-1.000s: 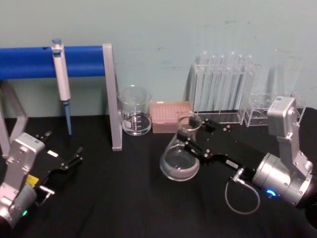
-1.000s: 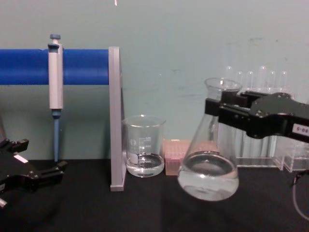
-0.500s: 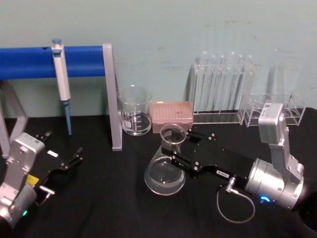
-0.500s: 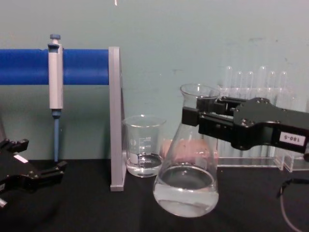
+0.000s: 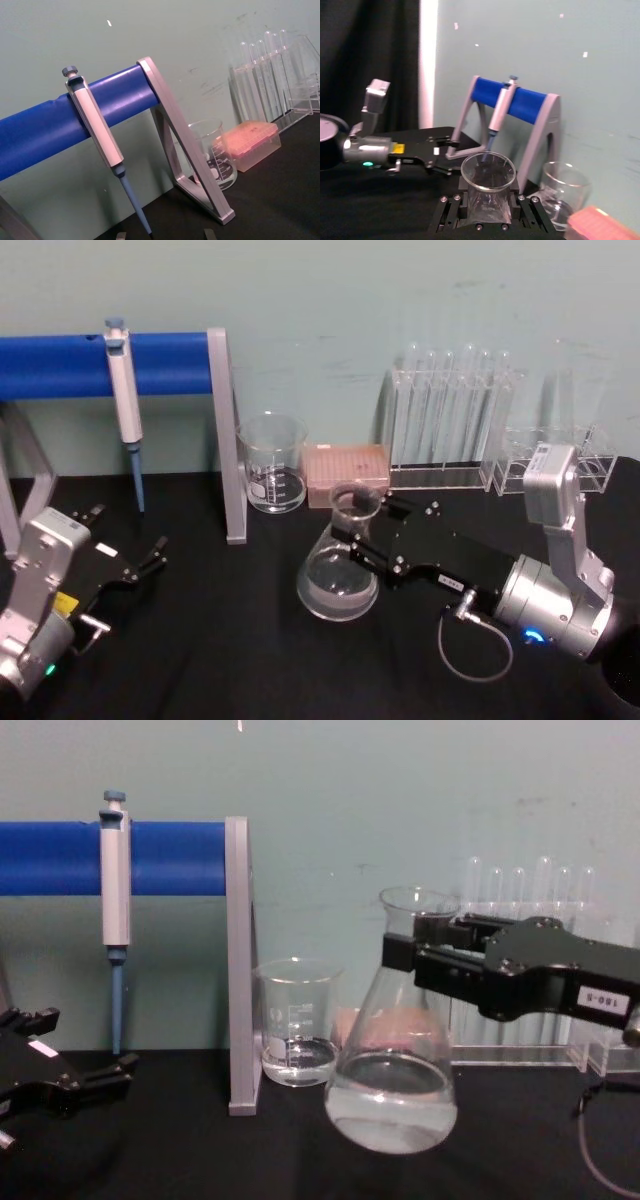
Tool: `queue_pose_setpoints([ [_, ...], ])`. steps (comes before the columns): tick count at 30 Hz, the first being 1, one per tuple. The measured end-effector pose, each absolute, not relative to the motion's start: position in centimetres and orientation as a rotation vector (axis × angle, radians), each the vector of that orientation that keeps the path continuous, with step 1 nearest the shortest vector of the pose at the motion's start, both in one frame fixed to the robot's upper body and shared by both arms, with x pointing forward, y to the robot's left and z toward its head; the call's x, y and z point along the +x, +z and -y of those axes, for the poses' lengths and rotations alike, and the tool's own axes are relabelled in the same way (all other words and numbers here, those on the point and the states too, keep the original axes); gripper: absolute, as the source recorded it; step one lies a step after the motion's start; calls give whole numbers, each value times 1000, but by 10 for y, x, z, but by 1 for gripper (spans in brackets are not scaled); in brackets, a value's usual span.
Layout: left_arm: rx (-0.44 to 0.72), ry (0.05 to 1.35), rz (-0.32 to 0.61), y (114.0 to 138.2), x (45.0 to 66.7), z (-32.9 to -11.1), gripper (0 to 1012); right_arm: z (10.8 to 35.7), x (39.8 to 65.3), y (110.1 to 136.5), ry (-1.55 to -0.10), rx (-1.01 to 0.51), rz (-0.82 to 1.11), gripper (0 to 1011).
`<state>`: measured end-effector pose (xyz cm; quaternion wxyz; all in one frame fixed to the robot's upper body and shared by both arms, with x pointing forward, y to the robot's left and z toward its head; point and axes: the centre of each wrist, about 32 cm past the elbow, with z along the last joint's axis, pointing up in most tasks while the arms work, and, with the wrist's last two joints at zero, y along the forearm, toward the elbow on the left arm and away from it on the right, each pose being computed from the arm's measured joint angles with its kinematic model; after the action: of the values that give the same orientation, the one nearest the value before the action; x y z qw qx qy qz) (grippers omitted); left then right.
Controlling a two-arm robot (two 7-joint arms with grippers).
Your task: Grasp the erlenmeyer flask with one hand, shake it three times, then place it back.
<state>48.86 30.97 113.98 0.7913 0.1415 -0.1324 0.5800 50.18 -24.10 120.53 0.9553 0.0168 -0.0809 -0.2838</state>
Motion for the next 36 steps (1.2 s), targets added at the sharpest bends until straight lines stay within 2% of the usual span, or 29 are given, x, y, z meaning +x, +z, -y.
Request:
queue_pose_setpoints([
  [15, 304, 1248, 285, 1140, 489, -310, 1001, 248, 503, 1204, -832, 54, 159, 453],
  [30, 304, 1248, 285, 1140, 489, -310, 1001, 272, 510, 1204, -1142, 28, 160, 453],
  [36, 304, 1248, 285, 1140, 489, -310, 1001, 279, 511, 1204, -1204, 18, 165, 453],
])
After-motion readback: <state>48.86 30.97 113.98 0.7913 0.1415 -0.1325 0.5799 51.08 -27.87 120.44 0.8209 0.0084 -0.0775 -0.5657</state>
